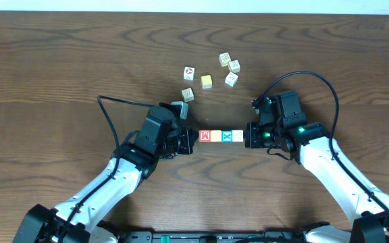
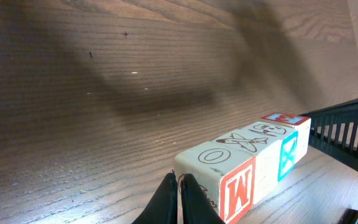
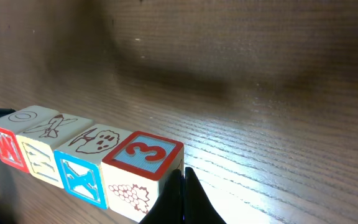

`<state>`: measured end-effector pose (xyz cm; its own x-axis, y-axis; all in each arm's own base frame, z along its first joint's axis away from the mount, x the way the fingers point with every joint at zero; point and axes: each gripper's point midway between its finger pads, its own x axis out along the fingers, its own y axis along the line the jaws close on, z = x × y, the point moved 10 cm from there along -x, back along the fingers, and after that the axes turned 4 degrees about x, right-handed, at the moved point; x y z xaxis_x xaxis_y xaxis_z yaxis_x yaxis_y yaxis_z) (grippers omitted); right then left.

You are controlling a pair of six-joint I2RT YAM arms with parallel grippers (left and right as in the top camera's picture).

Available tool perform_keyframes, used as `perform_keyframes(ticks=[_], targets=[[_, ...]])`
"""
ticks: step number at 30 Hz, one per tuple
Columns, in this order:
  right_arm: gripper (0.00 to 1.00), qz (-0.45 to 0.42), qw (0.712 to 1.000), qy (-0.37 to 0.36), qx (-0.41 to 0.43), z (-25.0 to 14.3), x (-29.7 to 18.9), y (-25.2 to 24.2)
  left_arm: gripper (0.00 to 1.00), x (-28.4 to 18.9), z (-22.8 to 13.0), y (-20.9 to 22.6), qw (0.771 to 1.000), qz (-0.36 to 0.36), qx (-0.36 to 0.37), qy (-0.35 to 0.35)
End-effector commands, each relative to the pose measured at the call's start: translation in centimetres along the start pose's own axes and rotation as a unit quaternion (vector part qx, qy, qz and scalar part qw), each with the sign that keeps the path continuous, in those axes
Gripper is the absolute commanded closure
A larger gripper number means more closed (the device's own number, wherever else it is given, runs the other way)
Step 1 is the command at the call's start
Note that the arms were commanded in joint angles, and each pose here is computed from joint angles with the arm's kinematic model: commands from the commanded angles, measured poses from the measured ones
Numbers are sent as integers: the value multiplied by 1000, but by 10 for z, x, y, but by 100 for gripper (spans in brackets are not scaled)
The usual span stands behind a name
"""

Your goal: Lift 4 blocks

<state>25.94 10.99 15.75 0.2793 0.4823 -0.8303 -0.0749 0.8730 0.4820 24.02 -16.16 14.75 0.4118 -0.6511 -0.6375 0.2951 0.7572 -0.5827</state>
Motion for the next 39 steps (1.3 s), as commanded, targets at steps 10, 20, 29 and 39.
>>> perform_keyframes(ticks=[10, 20, 29, 39], targets=[[99, 146, 988, 26, -46, 7, -20, 42, 93, -7, 14, -38, 993, -109, 40, 8], [99, 146, 988, 26, -46, 7, -20, 42, 93, -7, 15, -39, 993, -110, 41, 6], [99, 146, 988, 26, -46, 7, -20, 42, 93, -9, 19, -42, 993, -113, 43, 1], [99, 146, 988, 26, -47, 7, -20, 42, 93, -9, 20, -43, 993, -114, 44, 0]])
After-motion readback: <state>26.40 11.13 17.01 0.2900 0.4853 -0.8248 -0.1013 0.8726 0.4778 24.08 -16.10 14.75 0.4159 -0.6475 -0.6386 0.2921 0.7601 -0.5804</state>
